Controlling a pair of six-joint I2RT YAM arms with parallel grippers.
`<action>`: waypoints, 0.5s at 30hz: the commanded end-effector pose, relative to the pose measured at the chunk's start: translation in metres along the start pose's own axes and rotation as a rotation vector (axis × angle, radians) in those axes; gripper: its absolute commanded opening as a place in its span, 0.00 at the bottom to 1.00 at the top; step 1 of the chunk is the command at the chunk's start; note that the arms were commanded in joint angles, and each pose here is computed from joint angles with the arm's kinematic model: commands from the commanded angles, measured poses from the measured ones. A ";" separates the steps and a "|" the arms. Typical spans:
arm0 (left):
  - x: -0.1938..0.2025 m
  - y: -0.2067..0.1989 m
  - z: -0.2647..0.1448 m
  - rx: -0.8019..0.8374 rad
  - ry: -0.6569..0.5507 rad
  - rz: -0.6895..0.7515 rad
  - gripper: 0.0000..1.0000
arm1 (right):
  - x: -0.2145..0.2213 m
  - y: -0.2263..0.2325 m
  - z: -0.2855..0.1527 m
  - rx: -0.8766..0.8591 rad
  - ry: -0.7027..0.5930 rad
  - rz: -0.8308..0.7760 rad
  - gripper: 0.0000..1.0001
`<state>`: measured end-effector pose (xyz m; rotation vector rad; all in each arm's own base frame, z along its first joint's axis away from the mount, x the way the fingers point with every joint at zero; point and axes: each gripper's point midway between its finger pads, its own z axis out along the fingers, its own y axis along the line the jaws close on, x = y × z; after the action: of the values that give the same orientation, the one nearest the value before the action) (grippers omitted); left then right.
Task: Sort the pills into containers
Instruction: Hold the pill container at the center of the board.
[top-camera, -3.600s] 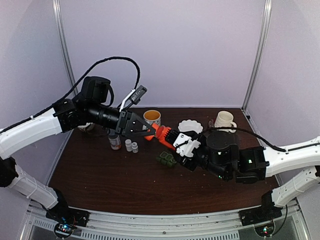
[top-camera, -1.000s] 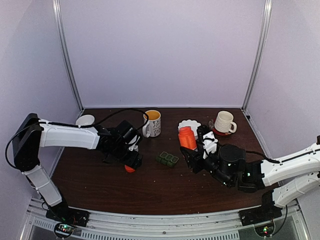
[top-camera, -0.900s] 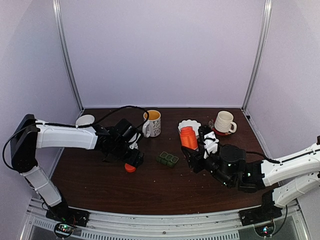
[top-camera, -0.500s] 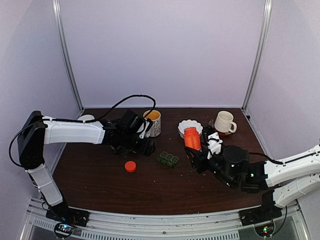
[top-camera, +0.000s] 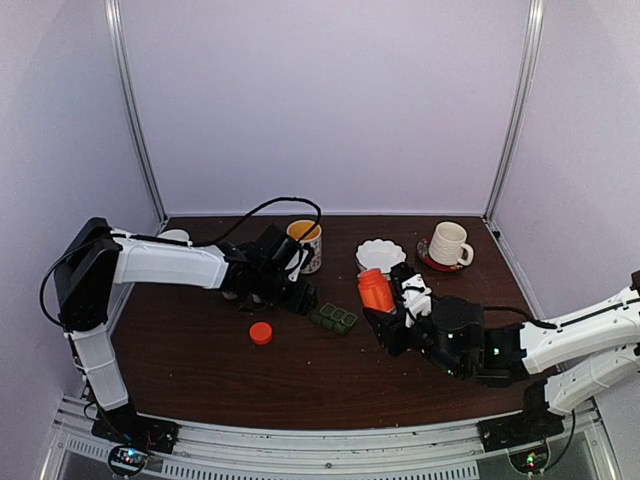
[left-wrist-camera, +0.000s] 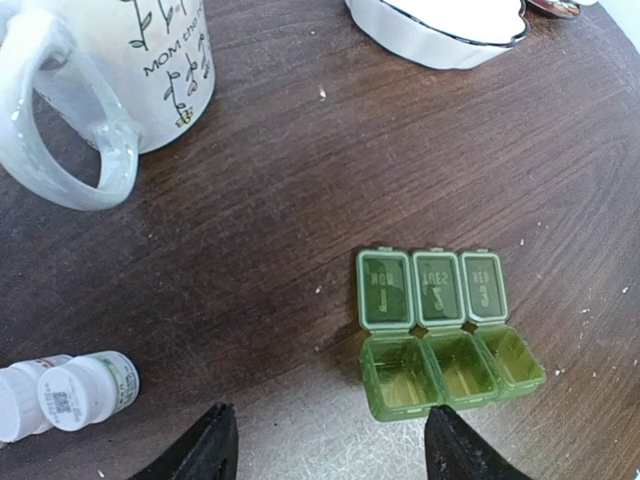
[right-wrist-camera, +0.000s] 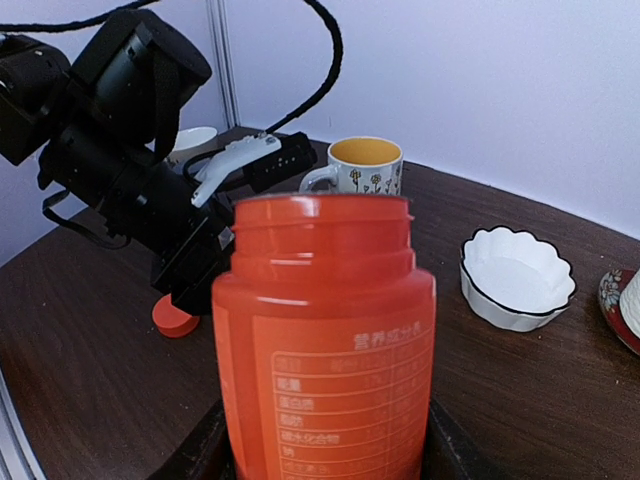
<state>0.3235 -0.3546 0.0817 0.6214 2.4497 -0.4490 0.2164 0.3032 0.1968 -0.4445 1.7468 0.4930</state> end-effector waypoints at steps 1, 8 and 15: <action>-0.010 -0.005 0.005 0.040 -0.057 -0.004 0.67 | 0.013 0.009 0.009 -0.029 0.057 -0.027 0.00; -0.003 -0.004 0.018 0.032 -0.032 0.002 0.68 | 0.020 0.013 0.011 -0.052 0.060 -0.033 0.00; 0.011 0.002 0.033 0.008 0.018 0.009 0.68 | 0.023 0.014 0.011 -0.066 0.055 -0.027 0.00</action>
<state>0.3238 -0.3592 0.0560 0.6352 2.4709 -0.4551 0.2118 0.3179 0.1710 -0.5443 1.7969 0.4969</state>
